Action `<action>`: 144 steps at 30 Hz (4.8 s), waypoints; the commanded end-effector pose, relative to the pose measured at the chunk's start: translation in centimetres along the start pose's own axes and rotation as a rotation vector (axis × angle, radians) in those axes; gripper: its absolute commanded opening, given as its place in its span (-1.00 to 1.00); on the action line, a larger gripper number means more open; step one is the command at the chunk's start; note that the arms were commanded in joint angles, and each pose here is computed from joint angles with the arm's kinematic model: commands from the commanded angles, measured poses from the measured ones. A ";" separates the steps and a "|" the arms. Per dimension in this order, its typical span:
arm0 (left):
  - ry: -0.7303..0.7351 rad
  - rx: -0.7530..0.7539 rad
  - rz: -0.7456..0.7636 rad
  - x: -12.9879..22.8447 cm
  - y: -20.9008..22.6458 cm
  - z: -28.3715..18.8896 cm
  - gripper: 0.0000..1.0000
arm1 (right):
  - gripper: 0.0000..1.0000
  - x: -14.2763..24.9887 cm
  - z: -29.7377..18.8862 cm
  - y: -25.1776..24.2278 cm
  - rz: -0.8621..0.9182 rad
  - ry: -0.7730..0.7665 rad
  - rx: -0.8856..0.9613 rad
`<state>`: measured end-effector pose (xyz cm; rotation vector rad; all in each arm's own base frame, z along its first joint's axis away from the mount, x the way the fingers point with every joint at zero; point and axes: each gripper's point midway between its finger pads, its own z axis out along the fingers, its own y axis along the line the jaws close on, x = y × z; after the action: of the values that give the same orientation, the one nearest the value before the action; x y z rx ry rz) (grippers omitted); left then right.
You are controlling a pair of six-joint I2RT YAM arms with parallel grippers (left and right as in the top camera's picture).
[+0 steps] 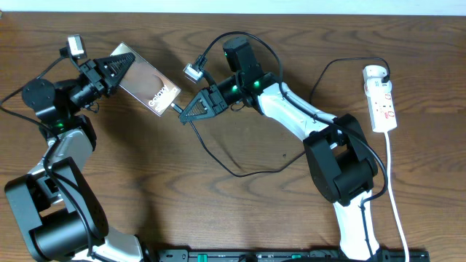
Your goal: Plug charger to phone and switch on socket
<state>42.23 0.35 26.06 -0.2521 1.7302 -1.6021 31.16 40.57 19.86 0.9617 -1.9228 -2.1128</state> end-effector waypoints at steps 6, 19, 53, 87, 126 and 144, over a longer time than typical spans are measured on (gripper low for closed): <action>0.171 0.042 -0.041 3.1 -1.7 1.2 -0.85 | -0.98 -1.5 -0.1 0.5 -0.095 -0.034 0.040; 0.233 0.053 -0.051 4.4 -2.0 1.6 -0.86 | -0.98 -1.4 -0.1 0.9 -0.111 -0.020 0.021; 0.175 0.043 -0.084 3.1 -2.1 1.0 -0.86 | -0.98 -1.2 -0.2 1.1 -0.117 -0.009 0.005; -0.059 0.023 -0.023 -2.2 -2.4 -1.8 -0.86 | -0.98 -0.9 1.3 2.7 -0.120 0.028 -0.022; -0.007 0.030 -0.033 -1.2 -2.5 -1.1 -0.86 | -0.98 -1.3 2.0 4.3 -0.181 0.040 -0.031; -0.007 0.030 -0.049 -1.2 -2.5 -1.1 -0.85 | -0.98 -1.9 0.4 4.1 -0.182 0.010 -0.016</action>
<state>41.71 1.75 27.16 -0.3403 1.7097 -1.6638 31.34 41.42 22.00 1.1179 -1.8925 -2.1811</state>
